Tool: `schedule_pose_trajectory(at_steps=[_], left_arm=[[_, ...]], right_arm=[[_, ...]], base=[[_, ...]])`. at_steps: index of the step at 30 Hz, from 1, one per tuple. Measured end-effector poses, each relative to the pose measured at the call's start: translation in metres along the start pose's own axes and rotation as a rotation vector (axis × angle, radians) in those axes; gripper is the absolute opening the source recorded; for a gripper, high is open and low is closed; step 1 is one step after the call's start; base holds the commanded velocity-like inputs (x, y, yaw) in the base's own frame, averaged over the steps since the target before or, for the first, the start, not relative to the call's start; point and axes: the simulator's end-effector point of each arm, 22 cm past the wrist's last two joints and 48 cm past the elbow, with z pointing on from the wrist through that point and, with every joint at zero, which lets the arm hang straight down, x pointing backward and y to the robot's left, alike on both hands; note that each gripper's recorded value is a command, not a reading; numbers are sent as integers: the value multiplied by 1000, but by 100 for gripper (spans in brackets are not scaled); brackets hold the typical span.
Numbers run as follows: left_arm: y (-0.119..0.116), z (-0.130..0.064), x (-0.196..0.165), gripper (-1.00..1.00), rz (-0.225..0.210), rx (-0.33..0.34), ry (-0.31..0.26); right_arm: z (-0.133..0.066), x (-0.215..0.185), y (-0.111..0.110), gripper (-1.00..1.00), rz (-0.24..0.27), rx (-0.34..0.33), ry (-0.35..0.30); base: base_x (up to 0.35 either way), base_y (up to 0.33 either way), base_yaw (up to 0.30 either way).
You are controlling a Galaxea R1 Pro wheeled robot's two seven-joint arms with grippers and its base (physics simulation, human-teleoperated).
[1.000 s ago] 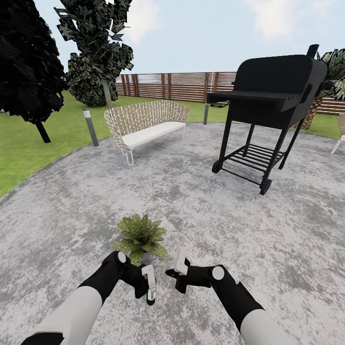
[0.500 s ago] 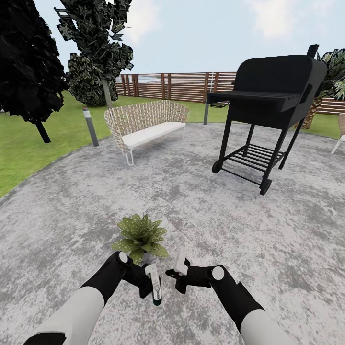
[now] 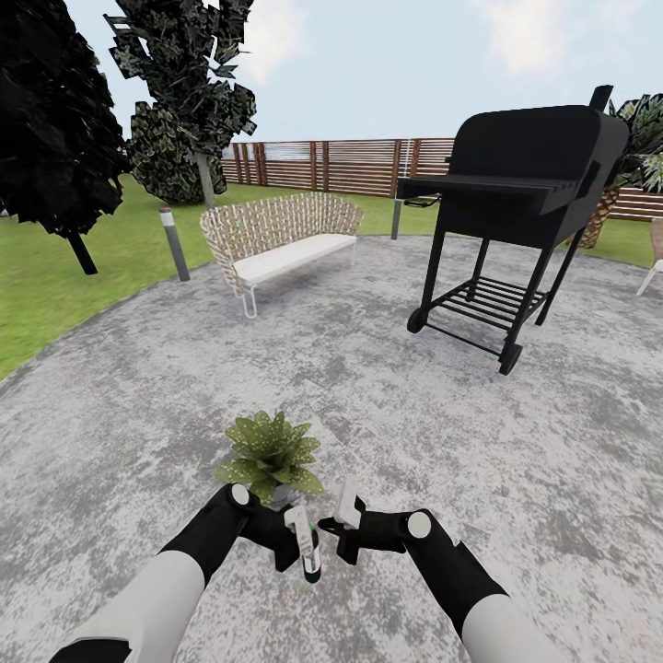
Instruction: Pick up the pesticide atomizer in the garden and spray insectifuge to fully cover both potted plants in the garden.
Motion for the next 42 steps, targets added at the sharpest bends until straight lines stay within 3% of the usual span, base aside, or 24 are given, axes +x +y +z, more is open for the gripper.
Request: schedule_pose_trajectory(at_steps=[32,42], left_arm=[[-1,0,-10,-100,-16,6,-44],[-3,1,-22,-100,-29,11,-85]], right_arm=[[0,1,1,-100,0,-1,4],[0,1,0,-100,0,-1,4]], base=[[0,0,0],[0,0,0]])
